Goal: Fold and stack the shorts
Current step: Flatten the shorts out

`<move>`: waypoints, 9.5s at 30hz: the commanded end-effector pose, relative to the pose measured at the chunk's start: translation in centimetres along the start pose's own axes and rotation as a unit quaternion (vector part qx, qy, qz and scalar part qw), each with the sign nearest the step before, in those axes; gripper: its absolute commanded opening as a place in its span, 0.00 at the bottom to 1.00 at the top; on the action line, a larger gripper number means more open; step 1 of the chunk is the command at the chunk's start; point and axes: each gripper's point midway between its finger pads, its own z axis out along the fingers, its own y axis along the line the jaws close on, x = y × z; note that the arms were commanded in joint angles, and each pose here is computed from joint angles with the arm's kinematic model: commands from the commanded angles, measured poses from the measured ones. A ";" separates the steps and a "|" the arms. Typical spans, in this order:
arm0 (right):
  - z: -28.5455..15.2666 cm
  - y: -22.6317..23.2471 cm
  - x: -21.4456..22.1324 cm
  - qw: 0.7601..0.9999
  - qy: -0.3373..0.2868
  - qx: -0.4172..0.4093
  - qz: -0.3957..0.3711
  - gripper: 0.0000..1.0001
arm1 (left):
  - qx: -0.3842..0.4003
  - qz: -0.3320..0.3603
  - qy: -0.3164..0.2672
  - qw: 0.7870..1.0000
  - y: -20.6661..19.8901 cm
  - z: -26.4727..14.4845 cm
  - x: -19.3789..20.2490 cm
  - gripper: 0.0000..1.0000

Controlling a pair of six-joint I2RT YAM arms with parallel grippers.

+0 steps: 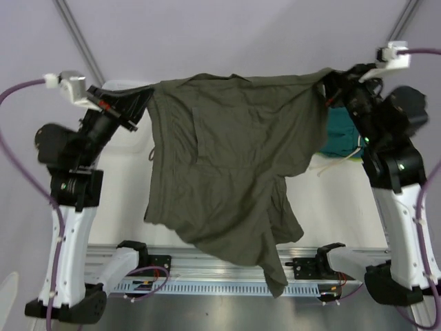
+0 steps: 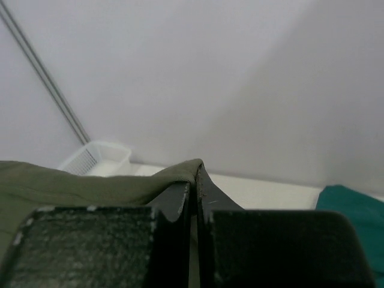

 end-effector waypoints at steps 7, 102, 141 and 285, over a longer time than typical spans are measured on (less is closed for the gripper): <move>10.8 -5.4 10.2 0.993 0.099 0.039 0.044 0.00 | -0.039 -0.019 0.053 0.998 9.1 8.8 5.8 0.00; 9.1 -7.6 53.3 0.829 0.526 0.181 0.058 0.50 | -0.404 -0.243 0.552 0.688 11.8 -18.3 43.9 0.95; 4.1 -18.0 54.6 0.759 0.543 0.330 0.143 0.06 | -0.403 -0.309 0.574 0.642 11.8 -21.1 47.0 0.01; -9.5 -11.4 42.0 0.751 0.582 0.220 0.220 0.59 | 0.237 -0.056 0.525 0.815 -10.2 -4.8 40.9 0.99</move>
